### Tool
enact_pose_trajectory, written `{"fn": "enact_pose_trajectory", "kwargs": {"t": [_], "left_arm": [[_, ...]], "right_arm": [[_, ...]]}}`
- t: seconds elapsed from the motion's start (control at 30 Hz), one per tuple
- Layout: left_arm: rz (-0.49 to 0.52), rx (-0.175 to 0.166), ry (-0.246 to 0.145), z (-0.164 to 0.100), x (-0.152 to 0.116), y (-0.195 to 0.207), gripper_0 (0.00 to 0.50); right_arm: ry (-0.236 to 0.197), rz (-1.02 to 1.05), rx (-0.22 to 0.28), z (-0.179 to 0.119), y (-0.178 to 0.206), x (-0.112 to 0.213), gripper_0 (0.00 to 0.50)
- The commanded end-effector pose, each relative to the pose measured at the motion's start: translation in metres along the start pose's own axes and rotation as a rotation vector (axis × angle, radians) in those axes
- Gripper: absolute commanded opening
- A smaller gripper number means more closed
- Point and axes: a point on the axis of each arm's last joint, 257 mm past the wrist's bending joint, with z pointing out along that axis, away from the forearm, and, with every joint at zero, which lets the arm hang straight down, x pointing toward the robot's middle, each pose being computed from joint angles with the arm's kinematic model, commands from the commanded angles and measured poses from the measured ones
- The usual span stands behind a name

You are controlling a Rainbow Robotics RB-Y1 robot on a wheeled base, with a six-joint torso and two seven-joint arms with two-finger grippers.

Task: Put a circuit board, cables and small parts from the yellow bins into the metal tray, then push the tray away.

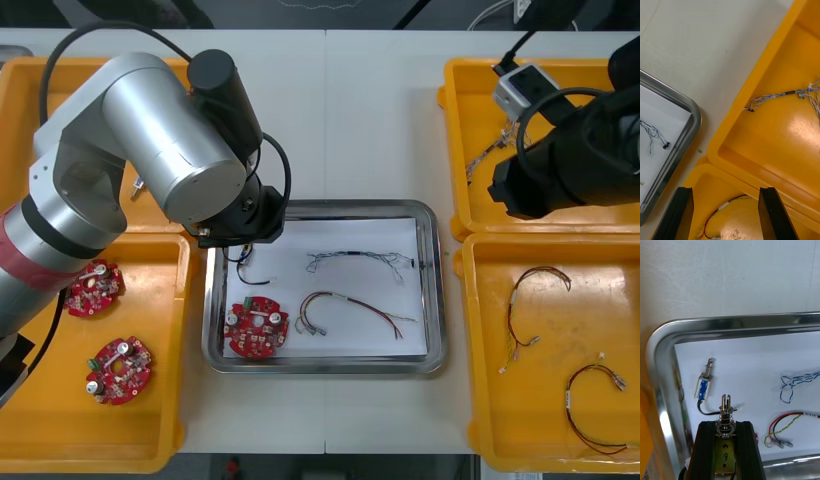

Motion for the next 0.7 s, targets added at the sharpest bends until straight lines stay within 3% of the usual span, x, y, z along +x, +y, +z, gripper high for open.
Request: {"fn": "enact_pose_trajectory", "kwargs": {"t": [0.03,0.3,0.4,0.53,0.6,0.63,0.7], "left_arm": [[0.094,0.034,-0.061,0.007,-0.017,-0.03,0.007],[0.083,0.018,-0.089,0.038,-0.019,-0.036,0.013],[0.083,0.016,-0.087,0.043,-0.016,-0.038,0.118],[0.089,0.003,-0.086,0.048,-0.01,-0.038,0.294],[0.085,0.005,-0.086,0.048,-0.01,-0.039,0.398],[0.082,0.005,-0.086,0.048,-0.01,-0.039,0.5],[0.08,0.009,-0.087,0.047,-0.01,-0.041,0.5]], "right_arm": [[-0.003,0.063,0.076,-0.014,-0.036,0.022,0.5],[0.027,0.159,0.116,-0.02,-0.067,0.057,0.5],[0.043,0.202,0.123,-0.021,-0.076,0.071,0.5],[0.075,0.273,0.142,-0.023,-0.092,0.1,0.5],[0.089,0.3,0.147,-0.023,-0.096,0.11,0.5],[0.1,0.313,0.147,-0.023,-0.098,0.118,0.5],[0.108,0.33,0.147,-0.024,-0.1,0.124,0.5]]}}
